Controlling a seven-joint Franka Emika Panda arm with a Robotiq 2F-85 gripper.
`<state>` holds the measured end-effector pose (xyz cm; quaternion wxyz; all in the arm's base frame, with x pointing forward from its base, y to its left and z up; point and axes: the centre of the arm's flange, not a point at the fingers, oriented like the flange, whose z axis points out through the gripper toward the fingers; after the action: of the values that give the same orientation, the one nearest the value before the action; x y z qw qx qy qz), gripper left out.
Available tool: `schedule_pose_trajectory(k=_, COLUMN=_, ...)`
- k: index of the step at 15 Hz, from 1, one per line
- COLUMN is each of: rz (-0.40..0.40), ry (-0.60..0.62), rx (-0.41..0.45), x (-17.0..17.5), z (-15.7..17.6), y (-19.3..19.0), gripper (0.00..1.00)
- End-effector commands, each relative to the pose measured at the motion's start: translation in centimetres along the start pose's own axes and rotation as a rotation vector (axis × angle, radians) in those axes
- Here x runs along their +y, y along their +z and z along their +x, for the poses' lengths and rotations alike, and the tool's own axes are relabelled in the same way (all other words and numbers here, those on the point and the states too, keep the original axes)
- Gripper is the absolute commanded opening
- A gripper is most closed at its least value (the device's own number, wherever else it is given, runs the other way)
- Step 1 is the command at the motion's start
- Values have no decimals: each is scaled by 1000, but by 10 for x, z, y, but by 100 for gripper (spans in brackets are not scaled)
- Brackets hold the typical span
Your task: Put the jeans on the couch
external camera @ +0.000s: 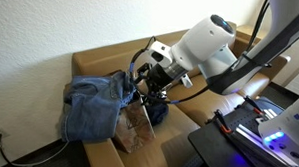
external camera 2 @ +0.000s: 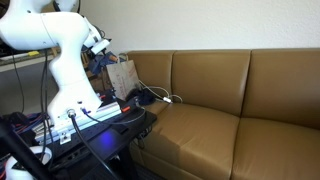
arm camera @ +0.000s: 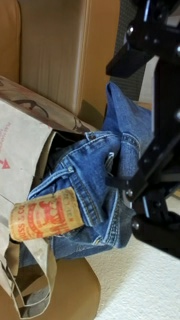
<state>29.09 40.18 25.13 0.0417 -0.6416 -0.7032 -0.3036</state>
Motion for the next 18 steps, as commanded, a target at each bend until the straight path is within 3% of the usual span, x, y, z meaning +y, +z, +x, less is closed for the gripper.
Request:
schedule_pose_trajectory(k=1, rz=0, ry=0, rx=1, x=0, z=0, y=0, gripper=100)
schedule_pose_trajectory(k=11, rz=0, ry=0, rx=1, x=0, z=1, y=0, gripper=100)
schedule_pose_trajectory(k=12, rz=-55, ry=-59, rx=-57, x=-5, z=-10, y=16, gripper=100)
schedule_pose_trajectory(k=15, rz=-166, ry=-145, rx=-105, x=7, z=-23, y=37, gripper=100)
schedule_pose_trajectory(k=18, rz=-218, ry=-178, rx=-130, x=20, z=-27, y=51, gripper=100)
